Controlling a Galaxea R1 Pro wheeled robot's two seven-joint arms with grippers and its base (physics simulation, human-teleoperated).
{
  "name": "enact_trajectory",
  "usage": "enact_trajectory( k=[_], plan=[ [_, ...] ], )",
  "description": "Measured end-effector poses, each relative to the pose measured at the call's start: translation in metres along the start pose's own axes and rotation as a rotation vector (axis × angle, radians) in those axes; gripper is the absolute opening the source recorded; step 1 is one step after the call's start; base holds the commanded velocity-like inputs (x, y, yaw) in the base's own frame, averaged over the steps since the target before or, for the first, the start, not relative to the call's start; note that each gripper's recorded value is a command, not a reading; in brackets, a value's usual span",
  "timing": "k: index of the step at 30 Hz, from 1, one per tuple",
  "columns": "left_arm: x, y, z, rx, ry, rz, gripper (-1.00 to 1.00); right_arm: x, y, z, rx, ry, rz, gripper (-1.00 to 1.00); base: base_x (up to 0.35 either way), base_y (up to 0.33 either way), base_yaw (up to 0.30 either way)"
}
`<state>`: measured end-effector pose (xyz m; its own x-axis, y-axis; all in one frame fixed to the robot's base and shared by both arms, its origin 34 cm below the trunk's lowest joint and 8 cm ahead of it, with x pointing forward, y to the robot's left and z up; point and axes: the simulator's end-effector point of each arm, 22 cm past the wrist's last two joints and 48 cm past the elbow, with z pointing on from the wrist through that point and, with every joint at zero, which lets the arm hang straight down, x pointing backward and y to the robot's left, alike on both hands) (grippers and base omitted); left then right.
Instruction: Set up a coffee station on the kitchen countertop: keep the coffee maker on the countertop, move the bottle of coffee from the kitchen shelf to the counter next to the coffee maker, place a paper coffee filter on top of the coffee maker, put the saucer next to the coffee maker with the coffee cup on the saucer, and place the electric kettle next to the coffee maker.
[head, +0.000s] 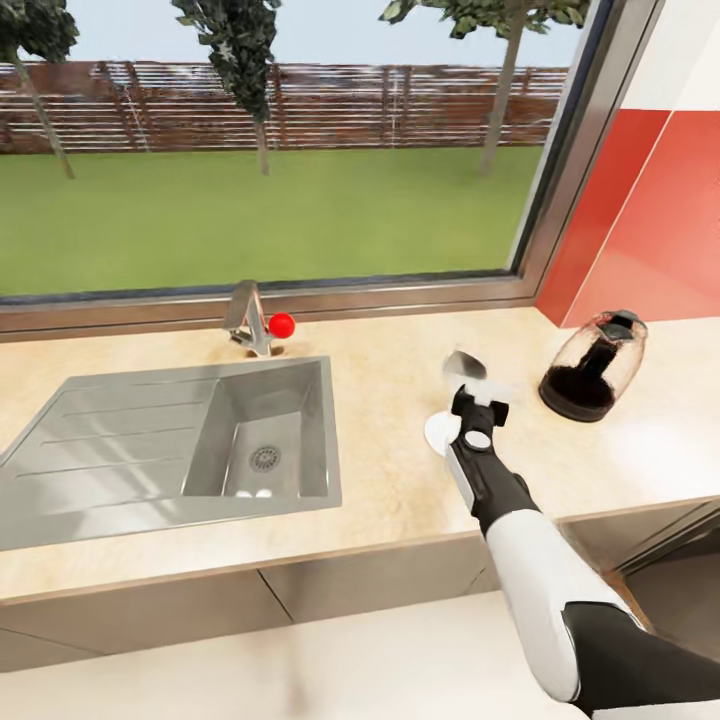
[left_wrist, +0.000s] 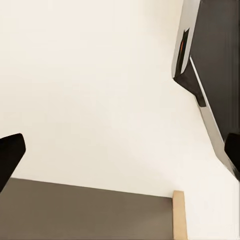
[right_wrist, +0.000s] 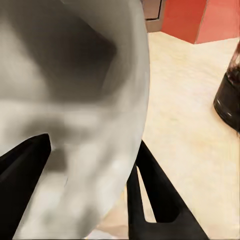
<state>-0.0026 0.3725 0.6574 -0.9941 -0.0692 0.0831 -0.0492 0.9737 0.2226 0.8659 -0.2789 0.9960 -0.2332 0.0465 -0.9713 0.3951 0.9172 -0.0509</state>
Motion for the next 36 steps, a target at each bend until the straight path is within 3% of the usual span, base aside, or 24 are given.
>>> enact_trajectory(
  k=[3, 11, 15, 19, 36],
  plan=[
    [0.0, -0.001, 0.0, 0.001, -0.002, -0.002, 1.0, 0.011, -0.001, -0.018, -0.003, -0.031, 0.029, -1.0, 0.0, 0.0, 0.0],
    [-0.003, -0.007, 0.001, 0.008, -0.012, -0.012, 1.0, 0.003, -0.004, -0.029, -0.002, -0.062, 0.053, -1.0, 0.0, 0.0, 0.0],
    [-0.005, -0.009, 0.001, 0.01, -0.017, -0.014, 1.0, 0.007, -0.002, -0.035, -0.011, -0.062, 0.044, -1.0, 0.0, 0.0, 0.0],
    [-0.007, -0.009, 0.001, 0.011, -0.023, -0.016, 1.0, 0.004, 0.021, -0.046, -0.069, -0.085, 0.004, -1.0, 0.0, 0.0, 0.0],
    [-0.017, -0.01, 0.003, 0.013, -0.049, -0.021, 1.0, -0.013, 0.021, -0.053, -0.074, -0.109, 0.011, -1.0, 0.0, 0.0, 0.0]
  ],
)
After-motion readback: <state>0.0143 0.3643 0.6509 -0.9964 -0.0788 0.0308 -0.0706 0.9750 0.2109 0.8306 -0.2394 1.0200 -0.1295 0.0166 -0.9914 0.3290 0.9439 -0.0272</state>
